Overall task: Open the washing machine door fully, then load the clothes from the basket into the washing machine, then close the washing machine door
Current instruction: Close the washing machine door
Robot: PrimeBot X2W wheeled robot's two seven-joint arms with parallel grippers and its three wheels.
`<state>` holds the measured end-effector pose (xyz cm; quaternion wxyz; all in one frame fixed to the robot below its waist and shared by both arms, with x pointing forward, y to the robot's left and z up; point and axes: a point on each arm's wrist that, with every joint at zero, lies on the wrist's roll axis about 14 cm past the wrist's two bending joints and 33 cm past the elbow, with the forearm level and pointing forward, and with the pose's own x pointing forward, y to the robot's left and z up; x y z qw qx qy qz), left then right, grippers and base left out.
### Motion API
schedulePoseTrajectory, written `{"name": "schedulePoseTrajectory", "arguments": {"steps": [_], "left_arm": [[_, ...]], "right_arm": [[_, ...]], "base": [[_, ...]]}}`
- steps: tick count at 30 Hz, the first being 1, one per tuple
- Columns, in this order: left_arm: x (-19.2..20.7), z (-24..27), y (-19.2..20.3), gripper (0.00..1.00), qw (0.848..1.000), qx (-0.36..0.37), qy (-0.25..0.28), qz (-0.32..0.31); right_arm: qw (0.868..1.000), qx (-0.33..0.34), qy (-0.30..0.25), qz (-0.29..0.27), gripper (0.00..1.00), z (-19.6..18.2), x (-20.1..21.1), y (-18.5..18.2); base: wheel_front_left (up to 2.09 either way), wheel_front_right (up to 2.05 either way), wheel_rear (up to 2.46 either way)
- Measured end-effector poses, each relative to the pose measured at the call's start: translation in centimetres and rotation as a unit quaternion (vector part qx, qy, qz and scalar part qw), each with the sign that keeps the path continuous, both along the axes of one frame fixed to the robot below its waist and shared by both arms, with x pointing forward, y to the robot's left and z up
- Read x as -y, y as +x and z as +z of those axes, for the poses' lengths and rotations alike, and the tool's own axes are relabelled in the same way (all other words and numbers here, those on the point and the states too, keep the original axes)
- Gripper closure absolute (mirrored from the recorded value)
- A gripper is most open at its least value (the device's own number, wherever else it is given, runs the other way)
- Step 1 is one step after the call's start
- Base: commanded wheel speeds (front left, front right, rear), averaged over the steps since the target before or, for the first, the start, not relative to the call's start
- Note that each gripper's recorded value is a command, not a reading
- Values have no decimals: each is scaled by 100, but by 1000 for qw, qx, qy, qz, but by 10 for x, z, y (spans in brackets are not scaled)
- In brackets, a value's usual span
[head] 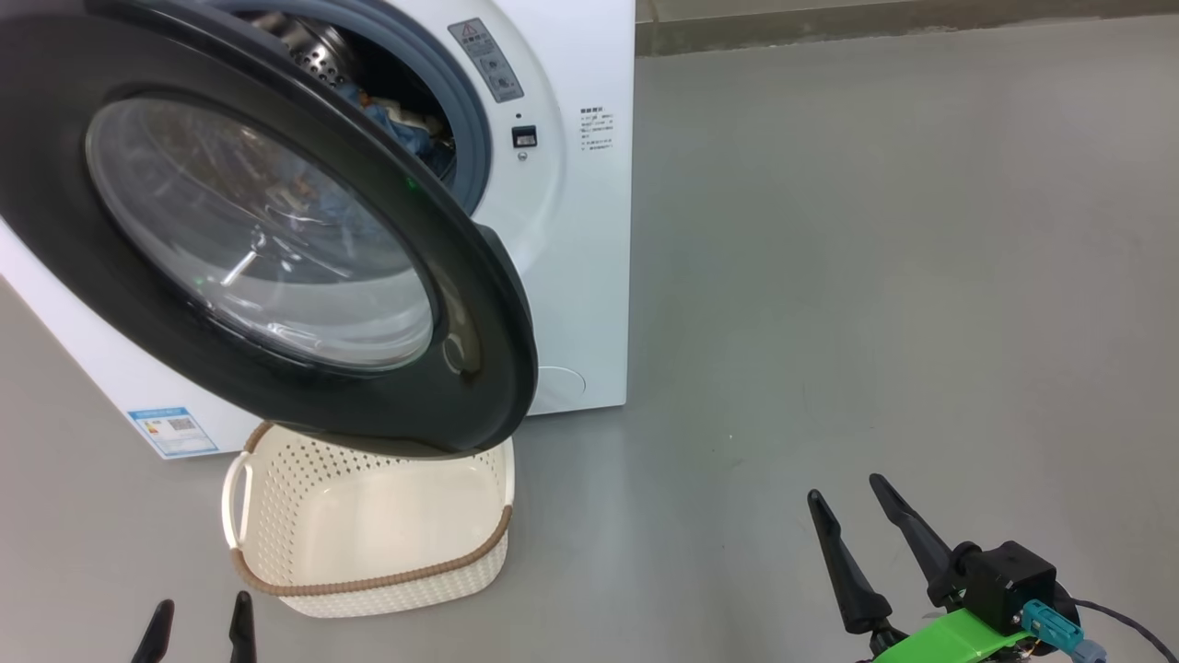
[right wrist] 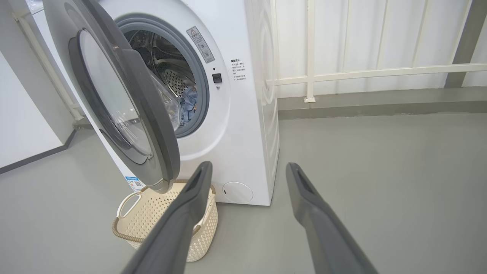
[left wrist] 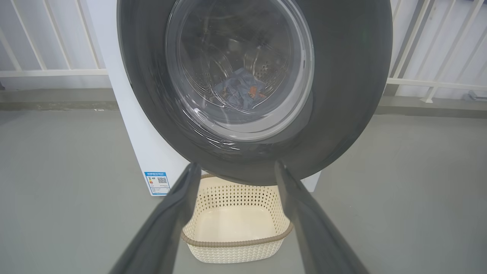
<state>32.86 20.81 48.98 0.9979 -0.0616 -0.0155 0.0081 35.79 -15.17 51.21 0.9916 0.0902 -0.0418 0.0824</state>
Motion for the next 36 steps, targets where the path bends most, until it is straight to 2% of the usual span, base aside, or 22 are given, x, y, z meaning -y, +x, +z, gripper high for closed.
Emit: {"name": "schedulePoseTrajectory", "arguments": {"steps": [16,17,18,26,32,36], "left_arm": [[-5,0,-4,0,1000,1,-1,9],[-5,0,-5,0,1000,1,-1,9],[-5,0,-5,0,1000,1,-1,9],[-5,-1,-4,0,1000,-2,-2,9],[-5,-3,-3,0,1000,-5,-5,10],[-5,-5,-3,0,1000,-7,-7,12]], "right_arm": [[1000,2,-1,9,0,1,-6,1],[1000,1,-1,9,44,1,-6,1],[1000,-1,-1,10,100,0,-6,1],[1000,22,17,-9,100,15,5,5],[994,99,44,-12,100,65,5,7],[984,171,52,23,100,113,-14,5]], "base": [[0,0,0],[0,0,0],[0,0,0],[0,0,0],[0,0,0],[0,0,0]]}}
